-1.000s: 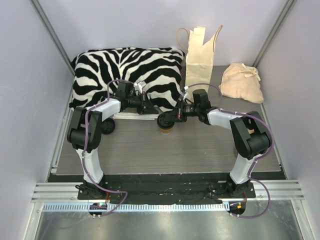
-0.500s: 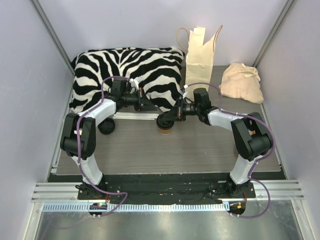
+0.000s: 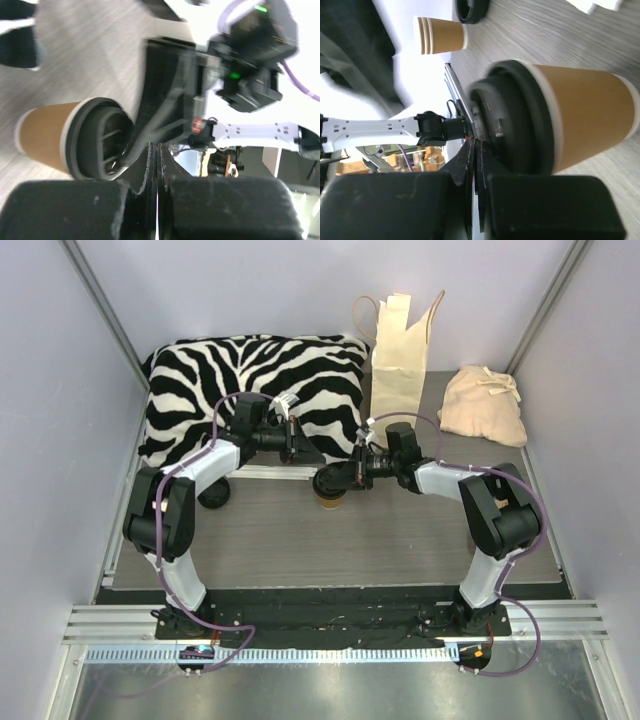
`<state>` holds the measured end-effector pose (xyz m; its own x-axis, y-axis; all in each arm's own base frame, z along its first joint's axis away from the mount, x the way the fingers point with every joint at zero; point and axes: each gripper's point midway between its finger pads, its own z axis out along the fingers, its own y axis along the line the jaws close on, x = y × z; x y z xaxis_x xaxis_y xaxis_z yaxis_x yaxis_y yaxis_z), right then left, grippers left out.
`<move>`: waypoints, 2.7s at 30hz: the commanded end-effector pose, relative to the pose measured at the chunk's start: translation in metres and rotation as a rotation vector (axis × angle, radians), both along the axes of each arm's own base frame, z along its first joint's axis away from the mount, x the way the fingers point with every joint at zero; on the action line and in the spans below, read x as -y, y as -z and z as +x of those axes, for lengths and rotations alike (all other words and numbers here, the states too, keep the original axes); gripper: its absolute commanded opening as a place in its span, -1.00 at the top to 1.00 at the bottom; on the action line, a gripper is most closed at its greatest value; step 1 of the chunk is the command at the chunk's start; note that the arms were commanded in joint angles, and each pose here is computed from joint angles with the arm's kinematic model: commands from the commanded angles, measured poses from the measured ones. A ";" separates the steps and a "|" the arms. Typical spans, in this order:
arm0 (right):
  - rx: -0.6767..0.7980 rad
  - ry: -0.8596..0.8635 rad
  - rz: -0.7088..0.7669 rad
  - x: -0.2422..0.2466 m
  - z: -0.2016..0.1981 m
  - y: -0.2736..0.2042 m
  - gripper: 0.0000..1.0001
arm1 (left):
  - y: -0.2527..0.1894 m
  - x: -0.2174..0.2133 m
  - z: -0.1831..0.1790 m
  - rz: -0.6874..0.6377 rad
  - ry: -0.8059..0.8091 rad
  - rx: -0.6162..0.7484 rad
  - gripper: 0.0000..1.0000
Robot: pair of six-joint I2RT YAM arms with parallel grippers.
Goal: Pack the takeout coffee
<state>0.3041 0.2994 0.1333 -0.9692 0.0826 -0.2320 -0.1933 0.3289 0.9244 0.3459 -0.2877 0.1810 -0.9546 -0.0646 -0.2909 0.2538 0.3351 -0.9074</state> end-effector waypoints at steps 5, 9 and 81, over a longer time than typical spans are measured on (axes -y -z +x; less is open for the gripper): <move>-0.052 0.008 -0.045 0.007 0.003 0.037 0.98 | -0.044 0.010 -0.009 -0.100 0.065 0.091 1.00; -0.067 0.008 -0.055 0.008 0.002 0.043 0.98 | -0.048 0.015 -0.011 -0.115 0.073 0.102 1.00; 0.052 0.046 0.079 0.014 0.019 -0.042 0.98 | 0.056 0.012 -0.003 0.111 -0.019 -0.129 1.00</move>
